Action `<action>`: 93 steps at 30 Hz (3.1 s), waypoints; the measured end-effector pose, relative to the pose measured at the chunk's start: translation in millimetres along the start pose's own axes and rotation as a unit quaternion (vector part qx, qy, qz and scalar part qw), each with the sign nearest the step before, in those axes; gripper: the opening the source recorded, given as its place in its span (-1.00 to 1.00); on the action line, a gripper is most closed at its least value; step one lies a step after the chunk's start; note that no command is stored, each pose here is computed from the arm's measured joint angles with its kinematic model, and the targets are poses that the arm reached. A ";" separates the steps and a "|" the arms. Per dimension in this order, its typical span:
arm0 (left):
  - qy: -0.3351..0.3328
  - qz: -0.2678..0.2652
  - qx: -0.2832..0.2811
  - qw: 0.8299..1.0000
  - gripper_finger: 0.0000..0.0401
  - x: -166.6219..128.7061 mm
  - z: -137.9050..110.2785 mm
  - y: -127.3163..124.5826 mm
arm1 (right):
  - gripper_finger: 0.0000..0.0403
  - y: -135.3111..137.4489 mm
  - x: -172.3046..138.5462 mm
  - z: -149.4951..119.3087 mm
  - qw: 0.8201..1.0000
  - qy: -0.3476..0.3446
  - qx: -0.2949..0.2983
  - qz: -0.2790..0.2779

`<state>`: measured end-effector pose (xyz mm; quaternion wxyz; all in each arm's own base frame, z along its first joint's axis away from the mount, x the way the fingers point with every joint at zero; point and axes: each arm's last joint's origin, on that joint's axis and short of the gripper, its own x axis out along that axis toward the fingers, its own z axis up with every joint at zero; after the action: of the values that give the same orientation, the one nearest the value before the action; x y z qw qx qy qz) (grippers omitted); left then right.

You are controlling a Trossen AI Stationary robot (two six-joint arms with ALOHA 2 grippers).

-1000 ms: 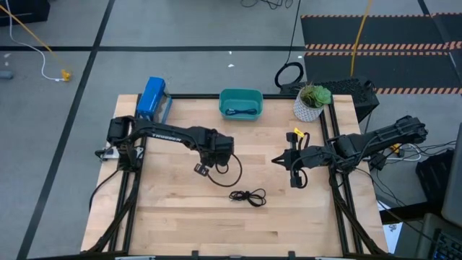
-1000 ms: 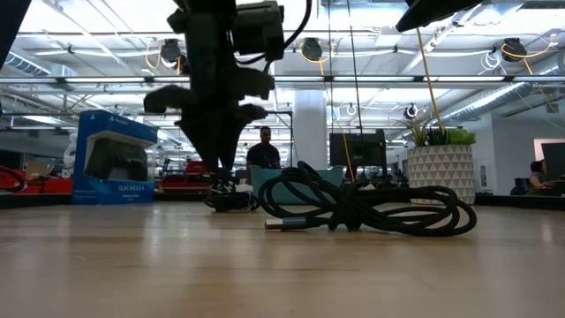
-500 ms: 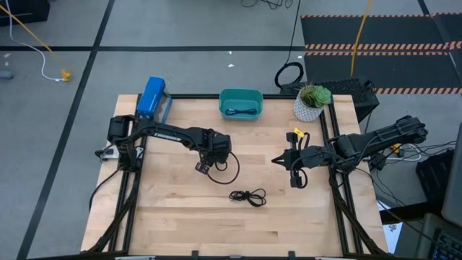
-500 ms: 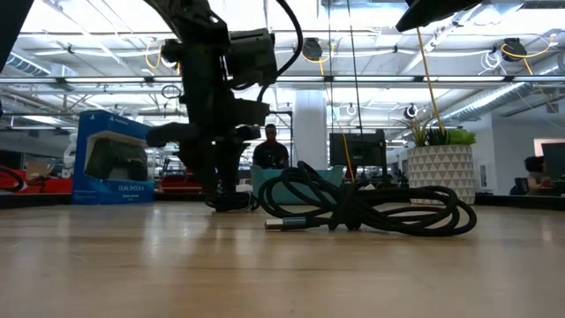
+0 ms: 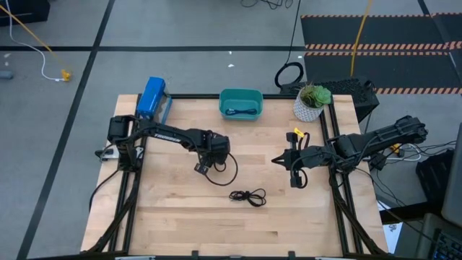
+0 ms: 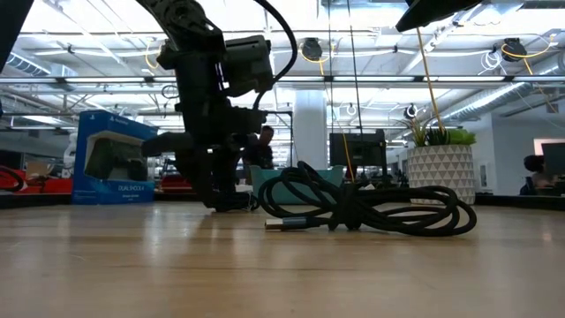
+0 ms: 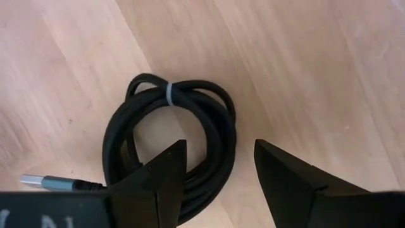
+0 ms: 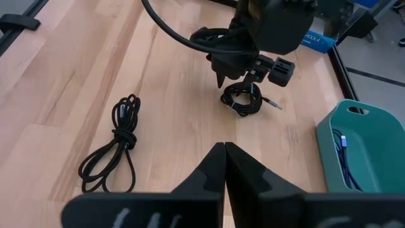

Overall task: Pick and place USB-C Cables
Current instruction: Put the top black charger cable into the blue bin

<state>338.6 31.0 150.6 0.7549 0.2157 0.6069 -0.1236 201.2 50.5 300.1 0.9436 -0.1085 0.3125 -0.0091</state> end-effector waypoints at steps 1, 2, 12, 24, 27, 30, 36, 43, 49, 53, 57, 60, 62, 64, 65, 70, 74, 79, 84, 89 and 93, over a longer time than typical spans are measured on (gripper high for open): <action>0.001 0.000 -0.001 1.000 -0.06 0.1 -0.7 0.9 | -1.00 0.0 0.0 0.0 1.000 0.000 0.000 0.000; 0.001 0.000 -0.001 1.000 -0.06 0.1 -1.3 1.7 | -1.00 0.0 0.0 0.0 1.000 0.000 0.000 0.000; 0.011 -0.005 0.017 1.000 -0.06 9.4 -4.5 6.7 | -1.00 0.1 0.1 0.0 1.000 0.000 -0.001 0.000; 0.011 -0.011 0.024 1.000 -0.49 10.4 -4.9 5.7 | -1.00 0.0 0.1 0.1 1.000 0.000 -0.004 0.000; 0.013 -0.014 0.024 1.000 -0.63 10.4 -5.1 5.1 | -1.00 0.0 0.1 0.1 1.000 0.000 -0.004 0.000; 0.015 -0.016 0.024 0.999 -0.75 10.4 -5.4 4.6 | -1.00 0.0 0.1 0.0 1.000 0.000 -0.004 0.000; 0.017 -0.011 0.017 1.000 -0.84 10.4 -5.3 5.0 | -1.00 0.0 0.1 0.0 1.000 0.000 -0.004 0.000; 0.042 -0.014 -0.007 0.999 -0.73 -7.0 -4.4 9.0 | -1.00 0.0 0.1 0.0 1.000 0.000 -0.007 0.000; 0.039 -0.017 -0.044 0.998 -0.83 -40.9 5.6 16.4 | -1.00 0.0 0.0 0.1 1.000 0.000 -0.008 0.000; 0.020 -0.004 -0.096 0.995 -0.83 -69.0 12.2 22.8 | -1.00 0.0 0.0 0.1 1.000 0.000 -0.008 0.000; -0.005 0.009 -0.143 0.990 -0.78 -94.6 17.0 27.3 | -1.00 0.0 0.0 0.1 1.000 -0.001 -0.008 0.000; -0.026 0.019 -0.169 0.985 -0.79 -115.8 17.3 28.8 | -1.00 0.0 0.1 0.0 1.000 0.000 -0.008 0.000; -0.033 0.021 -0.186 0.982 -0.81 -127.1 15.4 28.2 | -1.00 0.0 0.0 0.1 1.000 0.000 -0.008 0.000; -0.033 0.021 -0.197 0.980 -0.83 -138.1 12.5 26.9 | -1.00 0.0 0.1 0.1 1.000 0.000 -0.008 0.000; -0.034 0.021 -0.201 0.979 -0.83 -143.9 11.3 26.3 | -1.00 0.0 0.0 0.1 1.000 -0.001 -0.008 0.000; -0.033 0.020 -0.221 0.974 -0.79 -167.6 0.1 20.1 | -1.00 0.0 0.1 0.3 1.000 -0.002 -0.007 0.000; -0.019 0.014 -0.240 0.970 -0.81 -182.7 -11.6 12.6 | -1.00 0.0 0.2 0.6 1.000 -0.003 -0.007 0.000; -0.016 0.012 -0.267 0.964 -0.82 -196.3 -21.9 6.3 | -1.00 -0.1 0.2 0.7 1.000 -0.004 -0.007 -0.001; -0.028 0.016 -0.281 0.959 -0.80 -204.8 -26.0 3.8 | -1.00 -0.1 0.1 0.7 1.000 -0.004 -0.007 -0.001; -0.030 0.016 -0.280 0.959 -0.81 -205.1 -26.1 3.8 | -1.00 -0.1 0.1 0.8 1.000 -0.004 -0.007 -0.001; -0.040 0.020 -0.280 0.959 -0.80 -205.2 -24.4 5.0 | -1.00 -0.1 0.1 0.7 1.000 -0.004 -0.007 -0.001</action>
<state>272.0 31.5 346.3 0.8108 0.0024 0.5825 0.0580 201.7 50.6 300.6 0.9441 -0.1149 0.3089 -0.0071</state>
